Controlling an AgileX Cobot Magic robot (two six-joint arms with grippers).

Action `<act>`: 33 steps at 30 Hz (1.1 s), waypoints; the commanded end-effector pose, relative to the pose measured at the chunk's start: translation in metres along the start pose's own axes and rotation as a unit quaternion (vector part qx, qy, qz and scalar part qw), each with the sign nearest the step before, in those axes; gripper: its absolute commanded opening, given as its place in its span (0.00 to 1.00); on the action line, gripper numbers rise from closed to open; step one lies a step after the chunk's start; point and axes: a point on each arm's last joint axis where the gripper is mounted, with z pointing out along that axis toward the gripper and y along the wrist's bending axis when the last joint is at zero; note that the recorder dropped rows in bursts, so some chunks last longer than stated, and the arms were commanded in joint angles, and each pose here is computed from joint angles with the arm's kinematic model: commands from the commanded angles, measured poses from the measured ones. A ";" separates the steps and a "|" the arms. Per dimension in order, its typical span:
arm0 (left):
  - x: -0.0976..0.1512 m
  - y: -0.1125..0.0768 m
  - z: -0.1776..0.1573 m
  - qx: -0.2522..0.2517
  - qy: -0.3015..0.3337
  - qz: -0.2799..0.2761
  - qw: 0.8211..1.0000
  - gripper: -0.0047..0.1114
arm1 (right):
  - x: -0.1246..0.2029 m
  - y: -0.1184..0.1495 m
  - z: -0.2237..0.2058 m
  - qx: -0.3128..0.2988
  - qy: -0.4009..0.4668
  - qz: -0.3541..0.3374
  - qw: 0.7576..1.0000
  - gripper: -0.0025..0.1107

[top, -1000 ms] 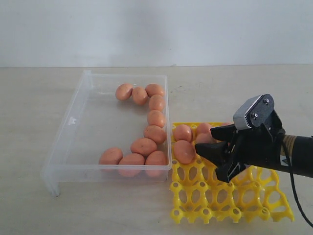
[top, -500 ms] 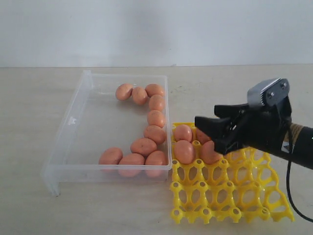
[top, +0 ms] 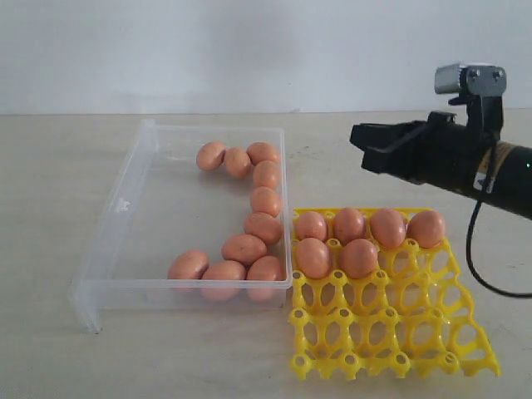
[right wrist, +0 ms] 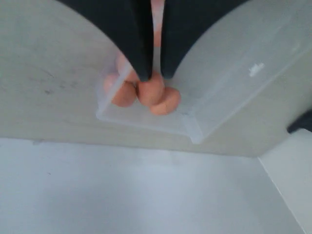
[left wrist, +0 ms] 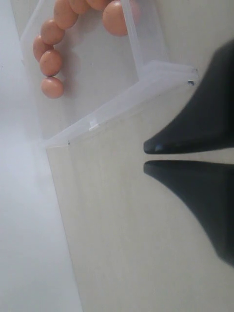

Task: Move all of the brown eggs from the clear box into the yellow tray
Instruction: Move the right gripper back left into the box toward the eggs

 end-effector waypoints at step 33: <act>0.001 0.000 0.000 -0.002 -0.001 -0.006 1.000 0.08 | 0.047 0.096 0.212 0.153 0.250 -0.232 0.928 0.47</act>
